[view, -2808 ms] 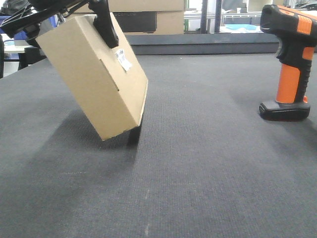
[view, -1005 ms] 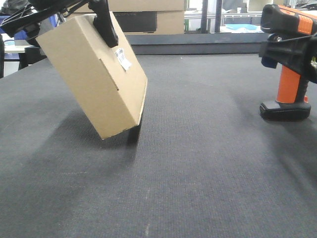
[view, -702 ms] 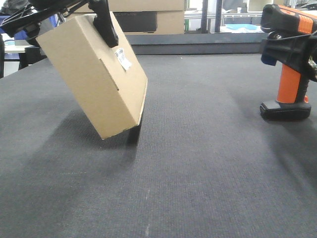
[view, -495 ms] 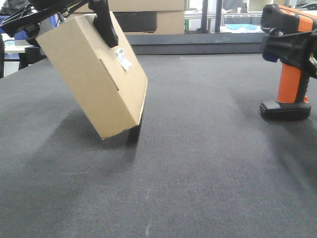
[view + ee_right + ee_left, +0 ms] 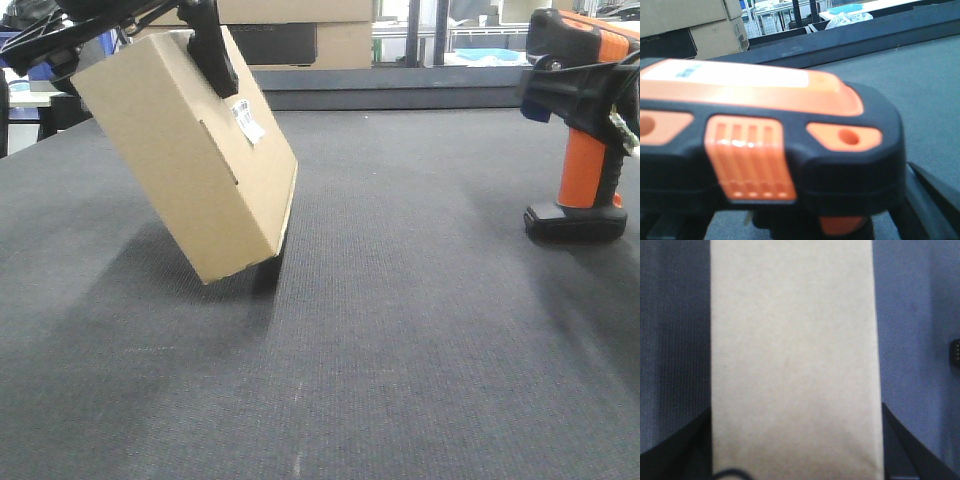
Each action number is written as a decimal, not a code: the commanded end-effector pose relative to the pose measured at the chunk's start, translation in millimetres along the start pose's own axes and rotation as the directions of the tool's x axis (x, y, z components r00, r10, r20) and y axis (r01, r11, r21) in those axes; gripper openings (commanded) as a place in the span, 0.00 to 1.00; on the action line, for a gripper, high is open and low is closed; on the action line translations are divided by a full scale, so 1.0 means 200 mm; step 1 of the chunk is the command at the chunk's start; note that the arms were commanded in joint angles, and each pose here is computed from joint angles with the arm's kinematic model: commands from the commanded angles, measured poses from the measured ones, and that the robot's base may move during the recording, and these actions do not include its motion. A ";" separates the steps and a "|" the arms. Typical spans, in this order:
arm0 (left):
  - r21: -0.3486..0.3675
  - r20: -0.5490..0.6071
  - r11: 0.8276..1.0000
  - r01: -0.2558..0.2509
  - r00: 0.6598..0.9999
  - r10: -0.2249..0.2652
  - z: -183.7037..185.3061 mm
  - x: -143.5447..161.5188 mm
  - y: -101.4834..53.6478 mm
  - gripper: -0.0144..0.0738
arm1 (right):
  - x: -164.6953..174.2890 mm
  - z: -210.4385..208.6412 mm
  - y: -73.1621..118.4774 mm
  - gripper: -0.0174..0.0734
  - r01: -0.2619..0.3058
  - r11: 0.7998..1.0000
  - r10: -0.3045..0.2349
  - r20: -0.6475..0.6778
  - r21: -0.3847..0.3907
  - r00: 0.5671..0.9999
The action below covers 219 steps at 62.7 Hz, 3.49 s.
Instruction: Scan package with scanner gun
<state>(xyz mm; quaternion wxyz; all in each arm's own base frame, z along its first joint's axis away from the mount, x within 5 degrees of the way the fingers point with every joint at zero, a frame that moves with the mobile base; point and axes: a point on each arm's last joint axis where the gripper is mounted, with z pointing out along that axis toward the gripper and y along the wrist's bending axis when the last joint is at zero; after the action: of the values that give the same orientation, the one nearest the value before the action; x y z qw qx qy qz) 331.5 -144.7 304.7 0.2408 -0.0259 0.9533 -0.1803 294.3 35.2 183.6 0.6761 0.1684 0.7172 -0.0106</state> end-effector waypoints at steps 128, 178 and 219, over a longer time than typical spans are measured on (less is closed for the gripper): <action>0.035 0.006 0.999 0.021 1.000 -0.021 -0.02 0.00 -0.02 0.04 | -0.16 -0.03 0.03 0.02 0.042 0.997 -0.035 0.125 -0.058 0.992; 0.035 0.006 0.999 0.021 1.000 -0.021 -0.02 0.00 -0.02 0.04 | -0.06 0.00 0.04 0.02 0.072 0.994 -0.069 0.035 -0.086 0.997; 0.034 0.003 0.999 0.021 1.000 -0.021 -0.02 0.00 -0.02 0.04 | 0.01 -0.01 0.05 0.82 0.071 0.992 -0.084 -0.128 -0.104 0.988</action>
<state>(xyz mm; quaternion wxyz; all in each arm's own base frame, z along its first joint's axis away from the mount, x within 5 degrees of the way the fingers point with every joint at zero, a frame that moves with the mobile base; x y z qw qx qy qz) 330.9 -146.3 305.0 0.2359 -0.0319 0.9522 -0.1912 294.3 44.6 183.5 0.6442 0.1097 0.7570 0.0055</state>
